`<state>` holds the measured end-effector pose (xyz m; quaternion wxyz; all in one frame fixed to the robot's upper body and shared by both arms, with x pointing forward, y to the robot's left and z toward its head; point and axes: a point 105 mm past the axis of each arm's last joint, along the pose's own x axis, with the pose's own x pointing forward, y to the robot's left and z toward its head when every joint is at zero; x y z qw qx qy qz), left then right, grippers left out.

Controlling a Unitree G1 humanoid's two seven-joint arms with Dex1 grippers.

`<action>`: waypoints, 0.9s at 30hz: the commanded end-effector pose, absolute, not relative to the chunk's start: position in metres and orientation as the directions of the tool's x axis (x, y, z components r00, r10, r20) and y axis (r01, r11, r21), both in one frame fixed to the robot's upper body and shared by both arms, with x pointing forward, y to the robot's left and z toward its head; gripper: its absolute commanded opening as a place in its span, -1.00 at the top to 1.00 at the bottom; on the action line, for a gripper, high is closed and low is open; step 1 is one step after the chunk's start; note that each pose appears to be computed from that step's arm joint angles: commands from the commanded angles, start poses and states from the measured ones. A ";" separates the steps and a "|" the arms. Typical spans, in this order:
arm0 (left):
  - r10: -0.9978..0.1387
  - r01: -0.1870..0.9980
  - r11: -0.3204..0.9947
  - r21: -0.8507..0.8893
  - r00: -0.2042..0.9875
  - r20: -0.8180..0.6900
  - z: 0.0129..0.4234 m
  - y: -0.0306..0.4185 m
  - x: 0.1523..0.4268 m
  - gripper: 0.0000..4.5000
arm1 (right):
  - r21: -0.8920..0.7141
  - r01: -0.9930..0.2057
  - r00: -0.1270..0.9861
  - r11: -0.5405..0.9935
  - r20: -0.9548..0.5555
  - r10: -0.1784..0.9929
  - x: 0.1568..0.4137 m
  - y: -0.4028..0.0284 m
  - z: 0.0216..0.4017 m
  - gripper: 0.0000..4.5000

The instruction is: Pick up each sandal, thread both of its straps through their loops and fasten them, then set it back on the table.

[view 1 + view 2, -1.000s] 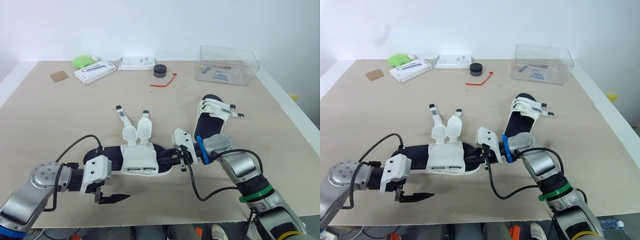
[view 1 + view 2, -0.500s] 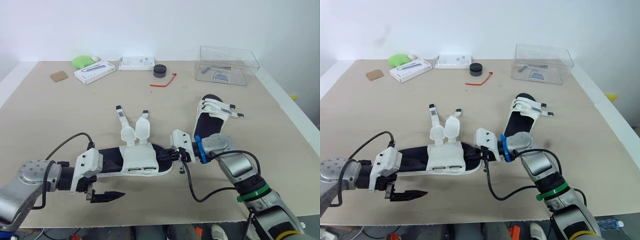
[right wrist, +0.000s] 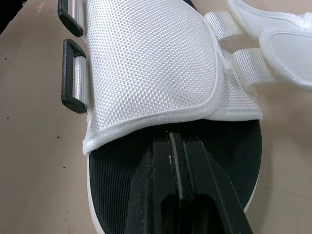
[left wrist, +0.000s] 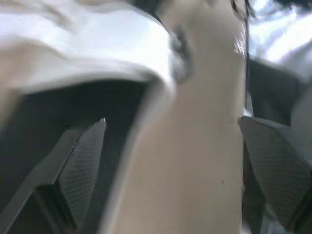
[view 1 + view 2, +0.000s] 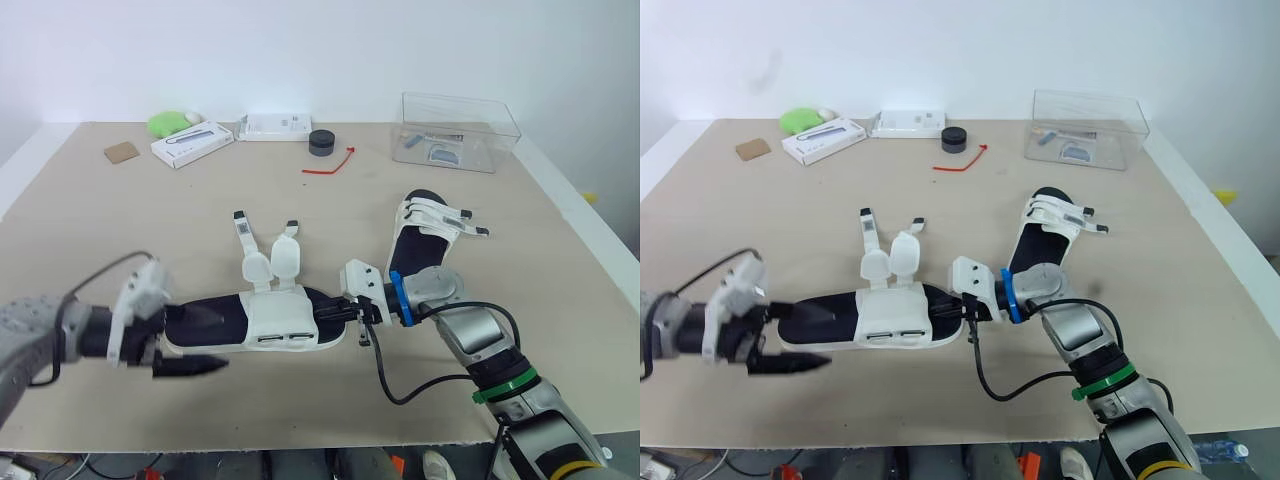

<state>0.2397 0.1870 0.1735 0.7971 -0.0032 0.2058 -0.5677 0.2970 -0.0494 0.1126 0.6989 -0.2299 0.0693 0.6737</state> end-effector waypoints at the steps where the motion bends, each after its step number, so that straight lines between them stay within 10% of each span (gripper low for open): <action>1: -0.909 0.872 0.383 -0.306 0.296 -0.293 0.179 0.188 0.245 -1.00 | -0.247 -0.969 0.079 -0.028 -0.413 0.908 0.296 -0.049 0.115 0.98; 10: -0.788 0.588 0.578 -0.566 0.581 -0.203 0.160 0.195 0.316 -1.00 | -0.261 -0.964 0.076 -0.040 -0.420 0.904 0.294 -0.050 0.115 0.98; 27: -0.808 0.401 0.440 -0.803 0.567 -0.159 0.149 0.157 0.372 -1.00 | -0.284 -0.958 0.088 -0.040 -0.423 0.902 0.294 -0.049 0.118 0.98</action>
